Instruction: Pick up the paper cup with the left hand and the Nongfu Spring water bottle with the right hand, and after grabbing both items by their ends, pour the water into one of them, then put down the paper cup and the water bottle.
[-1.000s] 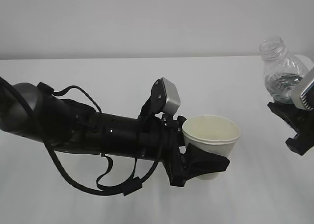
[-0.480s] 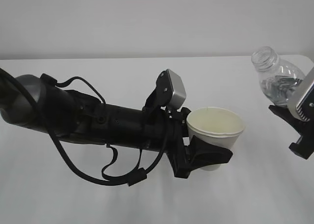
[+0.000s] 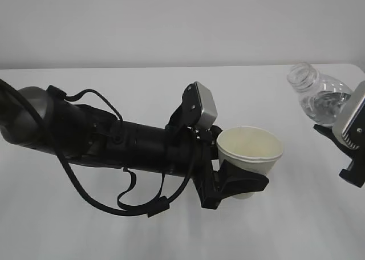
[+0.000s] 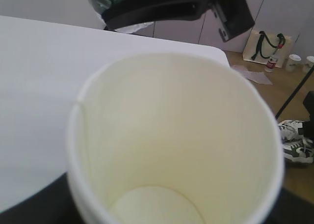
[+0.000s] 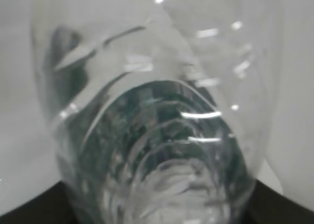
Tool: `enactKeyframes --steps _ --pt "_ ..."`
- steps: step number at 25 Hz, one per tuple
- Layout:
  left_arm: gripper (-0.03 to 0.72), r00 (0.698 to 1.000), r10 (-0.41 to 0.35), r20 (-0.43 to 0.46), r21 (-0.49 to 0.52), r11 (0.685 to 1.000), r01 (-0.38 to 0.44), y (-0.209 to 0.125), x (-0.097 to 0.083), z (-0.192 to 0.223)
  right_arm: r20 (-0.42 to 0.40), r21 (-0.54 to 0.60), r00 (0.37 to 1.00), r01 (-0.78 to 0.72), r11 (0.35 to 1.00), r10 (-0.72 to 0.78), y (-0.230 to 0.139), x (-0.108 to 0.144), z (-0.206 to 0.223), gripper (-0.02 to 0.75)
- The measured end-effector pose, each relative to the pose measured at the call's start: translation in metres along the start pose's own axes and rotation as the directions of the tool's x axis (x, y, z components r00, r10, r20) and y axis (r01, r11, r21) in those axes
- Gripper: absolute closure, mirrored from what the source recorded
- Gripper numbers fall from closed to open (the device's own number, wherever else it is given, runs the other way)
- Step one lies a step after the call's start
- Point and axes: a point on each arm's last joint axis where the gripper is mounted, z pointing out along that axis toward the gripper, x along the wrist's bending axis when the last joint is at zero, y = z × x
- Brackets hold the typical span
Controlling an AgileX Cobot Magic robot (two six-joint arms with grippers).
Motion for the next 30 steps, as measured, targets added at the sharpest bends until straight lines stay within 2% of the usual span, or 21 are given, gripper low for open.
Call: enactKeyframes --steps 6,11,19,30 --pt "0.224 1.000 0.008 0.000 0.000 1.000 -0.008 0.000 0.000 0.000 -0.006 0.012 0.998 0.069 0.998 -0.069 -0.001 0.001 0.000 0.335" --pt "0.224 0.998 0.054 0.017 -0.006 0.999 -0.054 0.002 -0.008 0.007 -0.007 0.013 0.995 0.104 0.994 -0.104 -0.001 0.001 0.000 0.335" --pt "0.225 1.000 0.017 -0.016 -0.073 0.997 -0.018 0.006 -0.008 0.011 -0.009 0.014 0.986 0.167 0.986 -0.166 -0.001 0.001 0.000 0.335" --pt "0.225 1.000 0.007 -0.011 -0.082 0.997 -0.008 0.003 -0.008 0.012 -0.010 0.013 0.969 0.247 0.969 -0.247 -0.001 0.001 0.000 0.334"
